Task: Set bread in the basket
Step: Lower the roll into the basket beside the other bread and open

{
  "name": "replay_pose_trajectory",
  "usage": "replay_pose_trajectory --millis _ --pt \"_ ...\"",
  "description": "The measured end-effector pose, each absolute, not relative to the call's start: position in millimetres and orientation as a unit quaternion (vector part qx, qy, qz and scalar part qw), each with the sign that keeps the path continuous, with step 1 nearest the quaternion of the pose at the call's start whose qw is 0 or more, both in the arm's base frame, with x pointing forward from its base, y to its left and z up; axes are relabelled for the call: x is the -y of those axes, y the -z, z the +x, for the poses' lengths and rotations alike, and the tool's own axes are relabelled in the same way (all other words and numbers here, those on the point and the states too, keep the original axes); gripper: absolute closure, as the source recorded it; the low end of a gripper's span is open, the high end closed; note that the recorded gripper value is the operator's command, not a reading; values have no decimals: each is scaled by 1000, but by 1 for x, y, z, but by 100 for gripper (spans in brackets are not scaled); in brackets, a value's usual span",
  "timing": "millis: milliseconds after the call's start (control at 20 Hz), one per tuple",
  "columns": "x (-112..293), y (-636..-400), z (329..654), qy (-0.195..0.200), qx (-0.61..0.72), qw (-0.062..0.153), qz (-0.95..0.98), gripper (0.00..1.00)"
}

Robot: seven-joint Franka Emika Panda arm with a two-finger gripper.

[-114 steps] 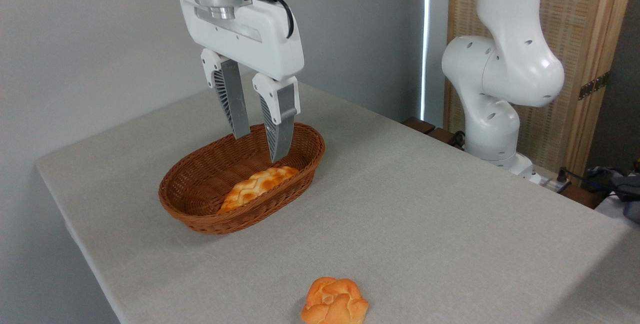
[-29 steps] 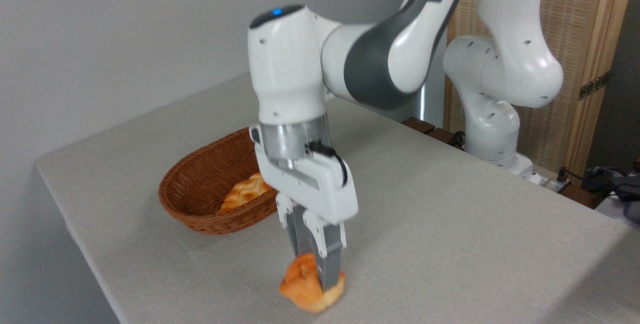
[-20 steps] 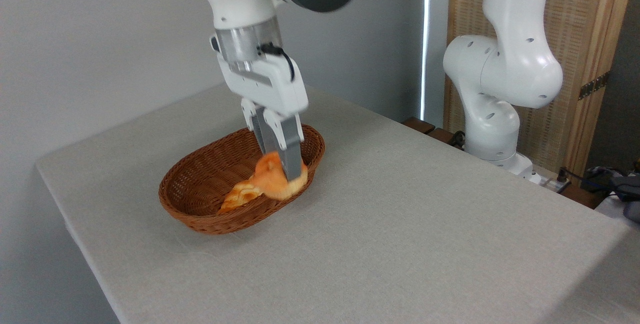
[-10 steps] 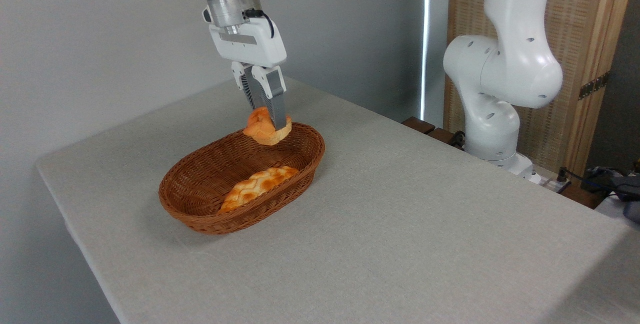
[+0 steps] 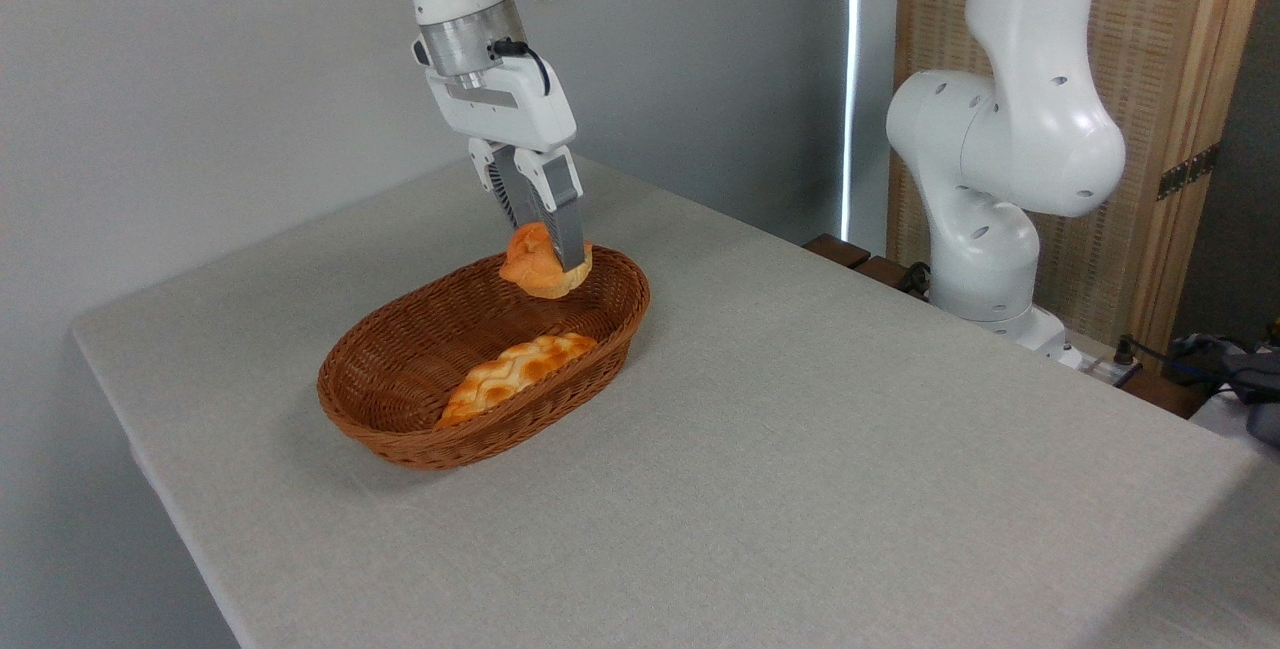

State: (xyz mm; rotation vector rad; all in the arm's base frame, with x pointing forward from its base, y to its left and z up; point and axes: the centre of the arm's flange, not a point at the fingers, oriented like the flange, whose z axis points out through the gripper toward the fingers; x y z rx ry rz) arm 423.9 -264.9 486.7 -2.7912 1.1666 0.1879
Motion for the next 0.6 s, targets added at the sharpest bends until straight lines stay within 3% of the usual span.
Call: replay_pose_trajectory --millis 350,600 --pt "263 -474 425 -68 -384 54 -919 0" --pt "253 -484 435 -55 -369 51 -926 0"
